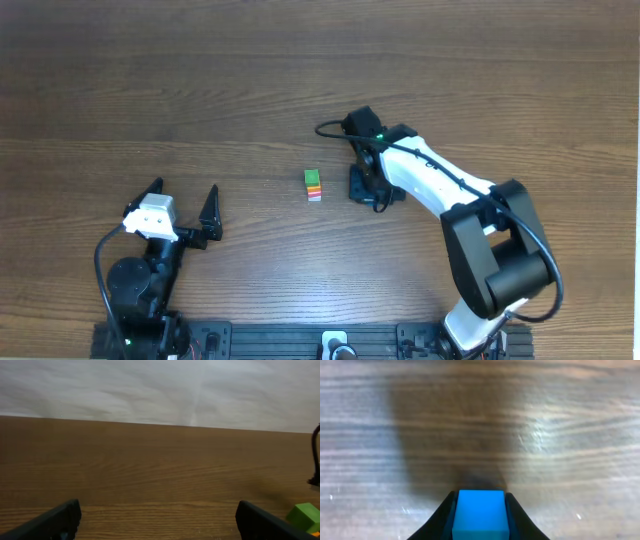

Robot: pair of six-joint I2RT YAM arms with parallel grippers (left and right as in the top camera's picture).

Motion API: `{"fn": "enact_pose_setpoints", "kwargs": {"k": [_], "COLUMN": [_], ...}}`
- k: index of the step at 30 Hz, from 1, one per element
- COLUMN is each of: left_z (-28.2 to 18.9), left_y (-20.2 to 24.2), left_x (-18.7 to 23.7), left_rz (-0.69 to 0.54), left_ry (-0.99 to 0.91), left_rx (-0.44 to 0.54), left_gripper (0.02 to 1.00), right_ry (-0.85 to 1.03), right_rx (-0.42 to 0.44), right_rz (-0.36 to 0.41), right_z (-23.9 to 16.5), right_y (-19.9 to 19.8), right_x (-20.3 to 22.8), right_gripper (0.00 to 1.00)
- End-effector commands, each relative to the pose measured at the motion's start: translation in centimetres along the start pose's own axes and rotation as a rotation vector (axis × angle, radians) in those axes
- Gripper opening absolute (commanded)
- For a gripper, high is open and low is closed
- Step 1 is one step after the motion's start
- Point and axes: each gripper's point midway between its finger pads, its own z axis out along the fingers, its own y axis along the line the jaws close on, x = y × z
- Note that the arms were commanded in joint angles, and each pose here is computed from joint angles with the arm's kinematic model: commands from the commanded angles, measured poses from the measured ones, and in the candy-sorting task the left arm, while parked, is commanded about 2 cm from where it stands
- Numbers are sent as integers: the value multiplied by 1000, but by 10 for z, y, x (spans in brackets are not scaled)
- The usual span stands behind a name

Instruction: Stack Cubes

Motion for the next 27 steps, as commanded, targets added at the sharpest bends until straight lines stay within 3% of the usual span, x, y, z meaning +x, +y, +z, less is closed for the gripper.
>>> {"fn": "enact_pose_setpoints", "kwargs": {"k": [1, 8, 14, 27], "left_z": [0, 0, 0, 0], "left_y": [0, 0, 0, 0], "left_x": [4, 4, 4, 4], "left_rz": [6, 6, 6, 6], "left_ry": [10, 10, 10, 10], "left_rx": [7, 7, 7, 7], "left_gripper": [1000, 1000, 998, 1000], "right_ry": [-80, -141, -230, -108], "right_rx": [-40, -38, -105, -46], "right_rz": [9, -36, -119, -141], "right_z": [-44, -117, -167, -149], "right_y": [3, 17, 61, 115], "right_x": [-11, -19, -22, -10], "right_gripper": [71, 56, 9, 9]}}
